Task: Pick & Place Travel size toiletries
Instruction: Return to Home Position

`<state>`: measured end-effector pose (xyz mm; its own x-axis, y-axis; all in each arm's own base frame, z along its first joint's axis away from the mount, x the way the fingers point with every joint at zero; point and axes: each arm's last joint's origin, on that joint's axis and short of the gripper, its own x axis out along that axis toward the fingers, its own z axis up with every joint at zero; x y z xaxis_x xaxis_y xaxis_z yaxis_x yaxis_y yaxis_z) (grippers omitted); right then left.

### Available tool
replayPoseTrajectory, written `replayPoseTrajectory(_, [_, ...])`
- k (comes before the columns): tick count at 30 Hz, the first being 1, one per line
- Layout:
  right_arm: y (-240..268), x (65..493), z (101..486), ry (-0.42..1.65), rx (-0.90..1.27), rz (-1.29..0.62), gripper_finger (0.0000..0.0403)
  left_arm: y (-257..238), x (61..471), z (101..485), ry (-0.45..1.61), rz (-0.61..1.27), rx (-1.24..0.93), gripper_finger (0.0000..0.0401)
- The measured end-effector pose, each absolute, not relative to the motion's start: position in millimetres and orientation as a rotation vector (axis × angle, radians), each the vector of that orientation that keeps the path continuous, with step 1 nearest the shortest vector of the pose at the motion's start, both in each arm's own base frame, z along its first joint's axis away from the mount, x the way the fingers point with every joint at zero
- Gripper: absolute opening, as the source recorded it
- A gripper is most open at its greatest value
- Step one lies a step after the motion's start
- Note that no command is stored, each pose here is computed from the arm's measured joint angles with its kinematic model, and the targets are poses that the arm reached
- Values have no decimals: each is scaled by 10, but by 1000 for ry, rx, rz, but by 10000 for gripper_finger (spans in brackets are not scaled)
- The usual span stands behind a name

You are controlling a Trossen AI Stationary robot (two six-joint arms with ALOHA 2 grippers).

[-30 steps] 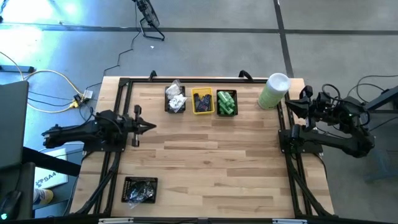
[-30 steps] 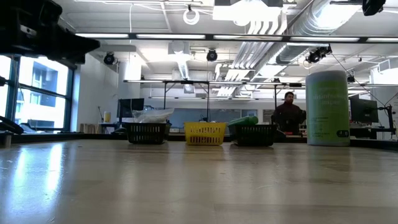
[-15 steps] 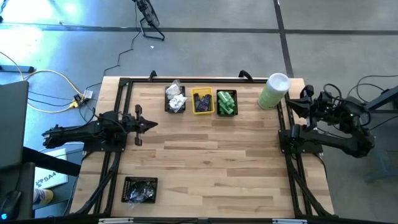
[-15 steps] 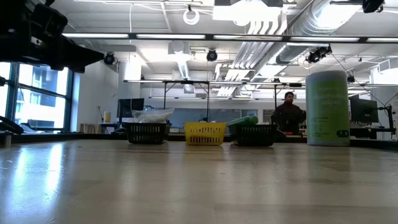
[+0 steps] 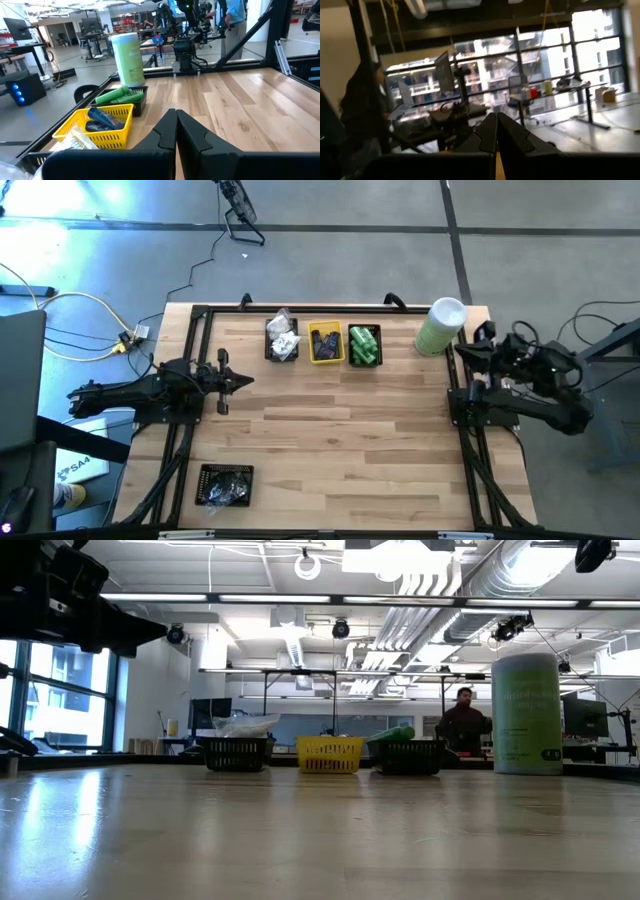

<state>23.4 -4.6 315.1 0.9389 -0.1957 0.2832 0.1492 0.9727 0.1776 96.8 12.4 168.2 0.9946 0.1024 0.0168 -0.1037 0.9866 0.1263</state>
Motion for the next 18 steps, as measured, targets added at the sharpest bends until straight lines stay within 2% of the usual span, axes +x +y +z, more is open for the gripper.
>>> replayPoseTrajectory(4, [-95,341,3019,-278,166,-240,5,124,968,1682,-10,104,127,1])
replayPoseTrajectory(18, [-217,777,2324,-325,164,-221,3,124,969,1680,-9,104,127,1])
